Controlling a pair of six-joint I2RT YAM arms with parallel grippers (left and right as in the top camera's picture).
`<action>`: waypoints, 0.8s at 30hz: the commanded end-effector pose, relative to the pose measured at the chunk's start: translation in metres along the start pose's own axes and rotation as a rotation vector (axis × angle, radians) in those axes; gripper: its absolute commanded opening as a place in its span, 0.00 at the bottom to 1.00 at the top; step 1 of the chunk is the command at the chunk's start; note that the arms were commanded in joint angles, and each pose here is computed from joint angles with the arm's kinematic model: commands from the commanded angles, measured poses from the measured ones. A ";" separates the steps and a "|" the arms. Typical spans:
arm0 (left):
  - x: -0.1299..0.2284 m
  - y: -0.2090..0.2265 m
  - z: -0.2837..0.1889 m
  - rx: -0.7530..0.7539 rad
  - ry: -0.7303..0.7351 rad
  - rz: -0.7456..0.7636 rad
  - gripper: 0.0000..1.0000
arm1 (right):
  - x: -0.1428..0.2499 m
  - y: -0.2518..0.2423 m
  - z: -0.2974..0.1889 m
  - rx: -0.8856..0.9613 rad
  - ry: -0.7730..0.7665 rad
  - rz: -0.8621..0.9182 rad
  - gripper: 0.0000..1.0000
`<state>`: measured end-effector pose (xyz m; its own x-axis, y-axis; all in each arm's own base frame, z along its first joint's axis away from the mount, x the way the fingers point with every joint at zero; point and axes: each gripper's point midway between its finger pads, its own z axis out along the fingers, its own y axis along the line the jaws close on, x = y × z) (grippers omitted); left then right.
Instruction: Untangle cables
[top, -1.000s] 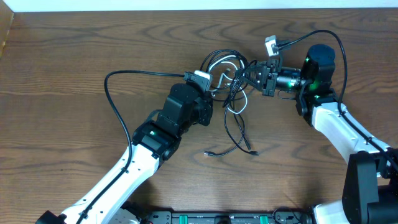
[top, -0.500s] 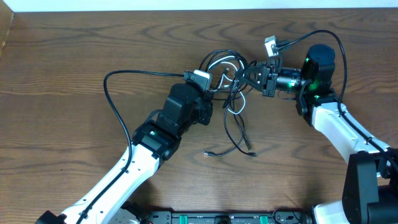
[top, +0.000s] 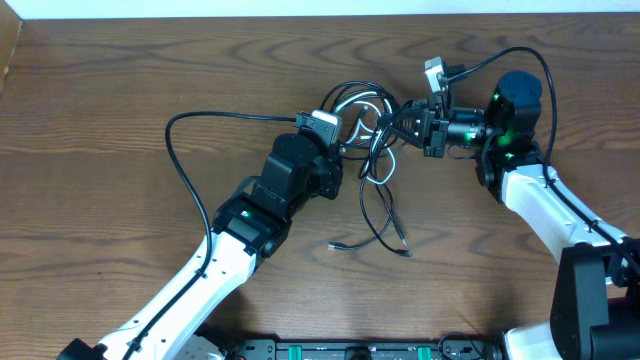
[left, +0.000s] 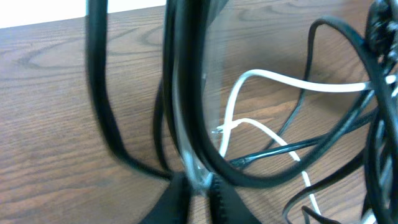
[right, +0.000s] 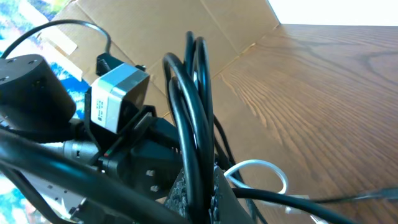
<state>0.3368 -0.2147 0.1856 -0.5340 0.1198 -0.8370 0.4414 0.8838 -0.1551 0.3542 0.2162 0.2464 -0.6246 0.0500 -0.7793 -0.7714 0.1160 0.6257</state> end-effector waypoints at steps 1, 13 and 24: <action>-0.004 0.001 -0.001 -0.011 -0.013 0.049 0.08 | 0.001 0.012 0.002 -0.047 0.024 -0.002 0.01; -0.009 0.026 -0.003 -0.158 -0.034 0.088 0.08 | -0.004 0.005 -0.008 -0.019 0.002 -0.025 0.01; -0.026 0.067 -0.026 -0.415 -0.104 0.078 0.08 | -0.010 -0.010 -0.035 0.032 -0.032 0.008 0.01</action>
<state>0.3553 -0.1769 0.1911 -0.4699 0.1744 -0.8653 0.2840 0.9580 0.0389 0.3650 0.1882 0.2443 -0.6418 0.0839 -0.7623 -0.7476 0.1531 0.6462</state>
